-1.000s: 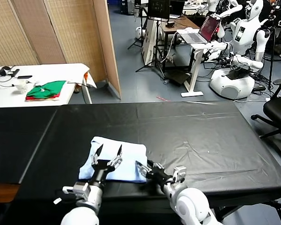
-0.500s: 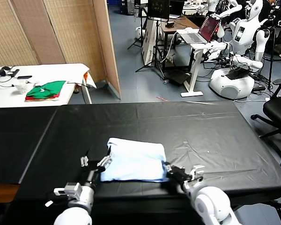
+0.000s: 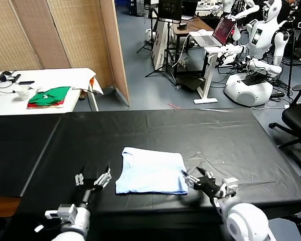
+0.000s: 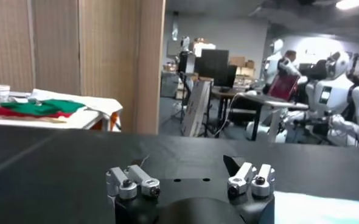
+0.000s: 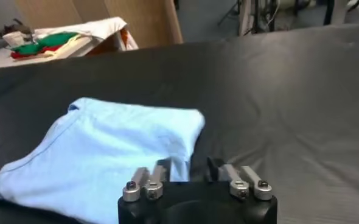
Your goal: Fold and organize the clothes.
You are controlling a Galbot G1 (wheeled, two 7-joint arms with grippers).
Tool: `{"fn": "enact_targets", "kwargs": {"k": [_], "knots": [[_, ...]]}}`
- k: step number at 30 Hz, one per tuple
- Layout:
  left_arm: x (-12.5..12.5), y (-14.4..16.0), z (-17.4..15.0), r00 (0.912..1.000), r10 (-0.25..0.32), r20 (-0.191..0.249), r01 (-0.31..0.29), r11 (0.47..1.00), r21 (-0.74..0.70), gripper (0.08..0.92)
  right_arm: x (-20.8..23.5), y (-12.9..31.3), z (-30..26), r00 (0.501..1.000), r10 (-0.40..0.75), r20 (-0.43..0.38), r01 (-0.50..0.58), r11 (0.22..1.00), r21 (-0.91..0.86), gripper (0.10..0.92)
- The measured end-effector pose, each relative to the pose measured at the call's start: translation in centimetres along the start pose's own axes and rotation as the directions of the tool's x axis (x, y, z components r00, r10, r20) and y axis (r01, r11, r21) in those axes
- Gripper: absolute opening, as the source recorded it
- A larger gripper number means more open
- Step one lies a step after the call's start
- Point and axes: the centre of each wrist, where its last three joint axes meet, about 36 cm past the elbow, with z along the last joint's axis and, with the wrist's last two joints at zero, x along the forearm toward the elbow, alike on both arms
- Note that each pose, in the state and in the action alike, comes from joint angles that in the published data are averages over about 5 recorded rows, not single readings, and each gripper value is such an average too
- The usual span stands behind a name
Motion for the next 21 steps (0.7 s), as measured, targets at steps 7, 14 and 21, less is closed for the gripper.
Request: {"fn": "enact_targets", "kwargs": {"k": [7, 14, 21], "knots": [[3.2, 0.3, 0.5, 0.9983, -0.019, -0.055, 0.019, 1.0, -0.002, 0.907, 3.6, 1.0, 1.6, 0.992, 0.05, 0.118, -0.061, 0.994, 0.091, 0.906], [5.6, 0.3, 0.5, 0.9938, -0.041, -0.103, 0.042, 0.999, 0.001, 0.907, 6.1, 2.9, 4.8, 0.962, 0.129, 0.239, -0.155, 0.984, 0.091, 0.907], [7.5, 0.0, 0.2, 0.9875, -0.061, -0.145, 0.058, 0.998, -0.027, 0.907, 8.7, 3.7, 7.2, 0.925, 0.223, 0.307, -0.251, 0.966, 0.056, 0.907]]}}
